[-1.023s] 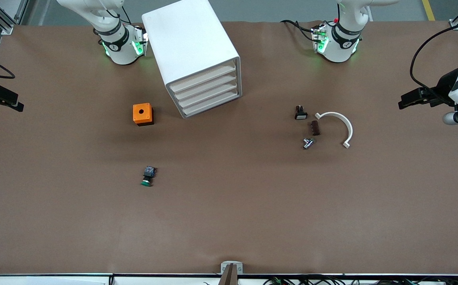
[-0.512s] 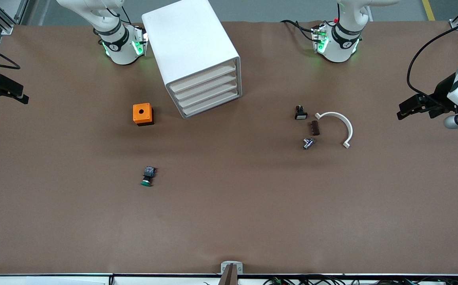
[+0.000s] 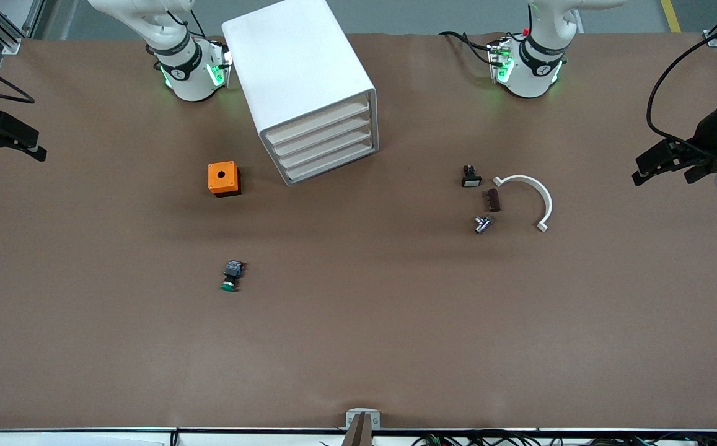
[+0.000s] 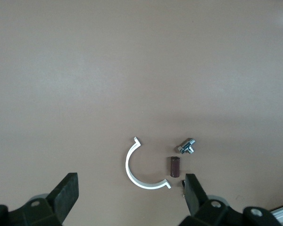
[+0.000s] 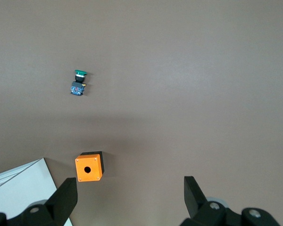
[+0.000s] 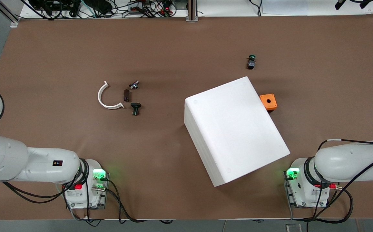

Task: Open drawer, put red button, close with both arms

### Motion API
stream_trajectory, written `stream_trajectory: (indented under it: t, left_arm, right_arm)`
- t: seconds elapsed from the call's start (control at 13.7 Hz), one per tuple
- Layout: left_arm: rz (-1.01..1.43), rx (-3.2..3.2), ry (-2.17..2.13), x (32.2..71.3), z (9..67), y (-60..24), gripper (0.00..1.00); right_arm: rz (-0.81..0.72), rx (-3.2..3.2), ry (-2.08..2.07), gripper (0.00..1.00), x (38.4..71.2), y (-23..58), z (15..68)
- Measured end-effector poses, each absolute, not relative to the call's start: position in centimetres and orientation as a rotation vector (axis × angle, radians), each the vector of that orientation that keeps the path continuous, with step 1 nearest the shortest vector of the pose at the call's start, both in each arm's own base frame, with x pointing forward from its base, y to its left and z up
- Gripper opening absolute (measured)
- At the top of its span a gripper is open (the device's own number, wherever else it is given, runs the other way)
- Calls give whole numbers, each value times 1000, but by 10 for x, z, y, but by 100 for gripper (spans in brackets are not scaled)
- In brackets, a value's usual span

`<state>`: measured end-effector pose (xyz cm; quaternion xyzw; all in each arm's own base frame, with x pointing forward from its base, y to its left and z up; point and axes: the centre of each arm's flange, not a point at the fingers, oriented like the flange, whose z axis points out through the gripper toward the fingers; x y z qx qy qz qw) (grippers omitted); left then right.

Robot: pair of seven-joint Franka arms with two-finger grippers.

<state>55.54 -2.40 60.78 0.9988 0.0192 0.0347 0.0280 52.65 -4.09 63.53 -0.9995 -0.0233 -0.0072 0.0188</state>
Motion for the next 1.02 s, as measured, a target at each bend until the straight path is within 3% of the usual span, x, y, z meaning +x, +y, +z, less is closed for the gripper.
stream_trajectory:
  t: [0.29, 1.02]
  left_arm:
    - [157, 3099, 25, 555, 623, -46, 100]
    - [159, 3100, 55, 553, 635, -41, 100]
  right_arm:
    - [-35, -3099, -72, 100, 505, -41, 635]
    - [-29, -3114, -100, 100, 504, -42, 633]
